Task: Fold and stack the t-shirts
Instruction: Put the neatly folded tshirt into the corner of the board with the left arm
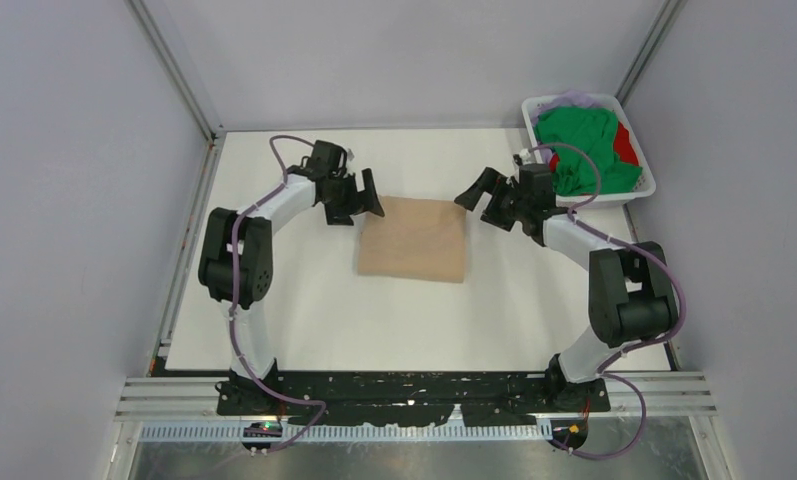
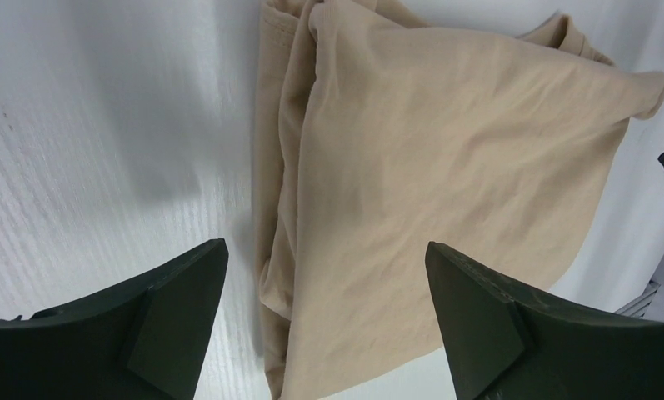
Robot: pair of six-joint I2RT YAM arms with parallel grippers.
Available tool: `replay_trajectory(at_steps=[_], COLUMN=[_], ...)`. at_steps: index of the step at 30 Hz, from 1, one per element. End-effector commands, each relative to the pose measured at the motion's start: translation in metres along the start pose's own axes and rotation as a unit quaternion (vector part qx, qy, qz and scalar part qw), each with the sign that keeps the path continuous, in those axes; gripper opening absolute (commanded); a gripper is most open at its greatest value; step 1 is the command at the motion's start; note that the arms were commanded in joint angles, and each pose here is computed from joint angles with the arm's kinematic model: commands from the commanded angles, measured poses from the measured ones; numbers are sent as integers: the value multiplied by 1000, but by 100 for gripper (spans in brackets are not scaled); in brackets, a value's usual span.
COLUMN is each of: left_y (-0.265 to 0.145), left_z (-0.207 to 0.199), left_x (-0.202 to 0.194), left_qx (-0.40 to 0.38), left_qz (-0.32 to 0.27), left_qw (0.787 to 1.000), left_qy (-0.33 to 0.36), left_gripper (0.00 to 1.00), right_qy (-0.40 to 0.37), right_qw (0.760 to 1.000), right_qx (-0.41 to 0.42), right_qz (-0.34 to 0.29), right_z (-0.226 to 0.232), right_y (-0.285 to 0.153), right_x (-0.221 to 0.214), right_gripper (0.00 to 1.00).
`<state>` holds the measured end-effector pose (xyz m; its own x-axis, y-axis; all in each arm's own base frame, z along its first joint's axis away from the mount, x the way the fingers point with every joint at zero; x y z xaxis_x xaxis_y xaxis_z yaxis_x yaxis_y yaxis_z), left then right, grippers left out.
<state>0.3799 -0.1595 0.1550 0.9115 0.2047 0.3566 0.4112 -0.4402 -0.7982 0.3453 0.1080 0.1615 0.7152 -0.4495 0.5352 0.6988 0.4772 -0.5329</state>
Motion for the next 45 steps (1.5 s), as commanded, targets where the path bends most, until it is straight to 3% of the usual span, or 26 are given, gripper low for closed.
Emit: replay_trajectory(at_steps=[1, 7, 15, 17, 19, 25, 29, 37, 40, 45], left_y=[-3, 10, 31, 32, 30, 7, -7, -28, -39, -62], left_z=[-5, -1, -10, -15, -16, -11, 1, 45, 63, 103], left_x=[-7, -18, -32, -32, -31, -9, 19, 99, 120, 149], left_qx=[-25, -3, -2, 7, 23, 149, 260, 395, 408, 420], left_qz=[27, 63, 105, 106, 103, 42, -9, -58, -75, -116], left_qw=[999, 998, 994, 994, 994, 986, 961, 913, 904, 898], left_qy=[19, 11, -3, 4, 6, 53, 94, 86, 100, 64], left_gripper=[86, 65, 44, 29, 1, 0, 0, 0, 0, 0], right_qy=[-30, -40, -59, -62, -63, -73, -82, -105, -107, -105], right_qw=[999, 999, 997, 997, 997, 996, 994, 986, 981, 975], right_qx=[23, 19, 13, 15, 18, 17, -5, -64, -93, -131], right_qz=[-18, -27, -49, -51, -51, -58, -74, -114, -132, -144], right_z=[11, 13, 16, 16, 16, 15, 12, 2, -4, -11], right_y=[-19, -38, -59, -61, -63, -68, -73, -80, -82, -84], right_x=[-1, -7, -9, -9, -9, -10, -8, -4, -2, -1], right_gripper=[96, 95, 95, 95, 95, 95, 96, 95, 95, 95])
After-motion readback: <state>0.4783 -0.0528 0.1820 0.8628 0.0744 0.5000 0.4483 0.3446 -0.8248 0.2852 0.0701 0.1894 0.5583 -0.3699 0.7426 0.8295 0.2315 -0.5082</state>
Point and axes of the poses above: each gripper's point midway between its finger pads, its own y axis out along the fingers, its own z axis along the line the jaws close on, x = y × z, the point moved 10 cm from there along -y, back along the fingers, and after that the axes turned 1 degree about -y, right-handed, at the moved point
